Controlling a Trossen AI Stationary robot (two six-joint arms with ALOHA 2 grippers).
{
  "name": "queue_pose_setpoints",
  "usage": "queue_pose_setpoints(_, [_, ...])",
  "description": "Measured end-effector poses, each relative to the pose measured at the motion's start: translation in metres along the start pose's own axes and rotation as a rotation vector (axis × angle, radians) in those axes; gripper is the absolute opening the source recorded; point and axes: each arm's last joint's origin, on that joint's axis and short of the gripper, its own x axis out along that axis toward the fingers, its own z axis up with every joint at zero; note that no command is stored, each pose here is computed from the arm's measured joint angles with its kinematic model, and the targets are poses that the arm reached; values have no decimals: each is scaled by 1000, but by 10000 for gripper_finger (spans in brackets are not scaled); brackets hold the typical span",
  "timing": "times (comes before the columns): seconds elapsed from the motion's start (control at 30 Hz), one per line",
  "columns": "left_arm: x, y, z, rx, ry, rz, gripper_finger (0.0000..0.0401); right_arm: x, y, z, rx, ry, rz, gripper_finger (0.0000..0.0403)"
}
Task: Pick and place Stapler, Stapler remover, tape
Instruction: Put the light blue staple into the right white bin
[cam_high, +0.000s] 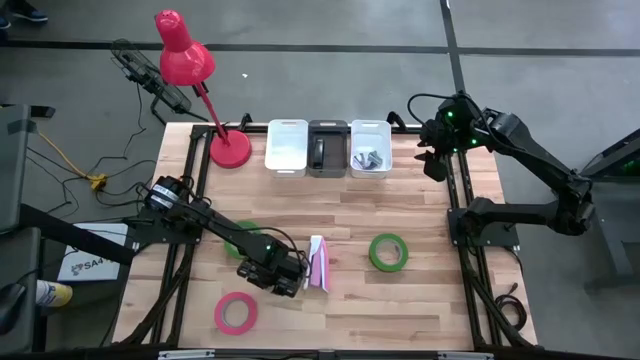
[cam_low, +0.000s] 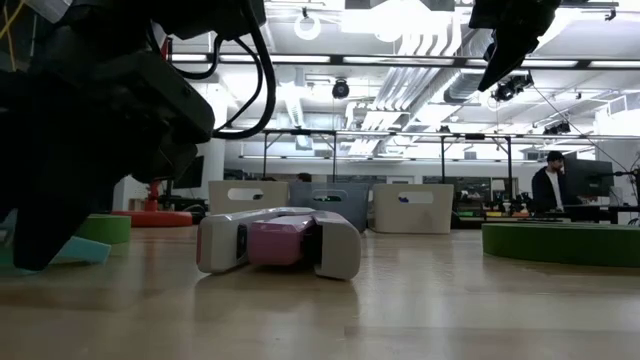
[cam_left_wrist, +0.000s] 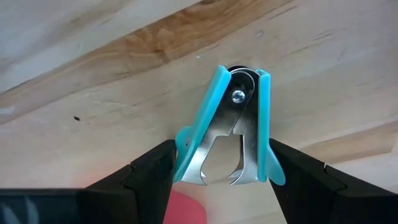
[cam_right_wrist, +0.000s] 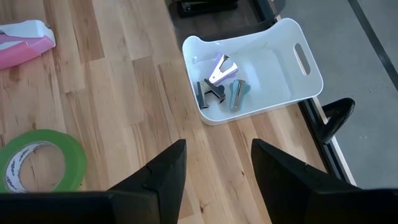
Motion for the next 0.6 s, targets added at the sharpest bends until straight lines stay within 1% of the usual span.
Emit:
queue_pose_setpoints(0.13, [0,0,0,-19,-5,2,238,0,0,0,3,-1,0,172])
queue_pose_setpoints(0.23, [0,1,0,-23,-4,7,227,0,0,0,3,0,0,172])
queue_pose_setpoints(0.33, [0,1,0,-25,-3,13,204,0,0,0,3,0,0,172])
queue_pose_setpoints(0.6, [1,3,0,-29,-1,31,128,0,0,0,3,-1,0,172])
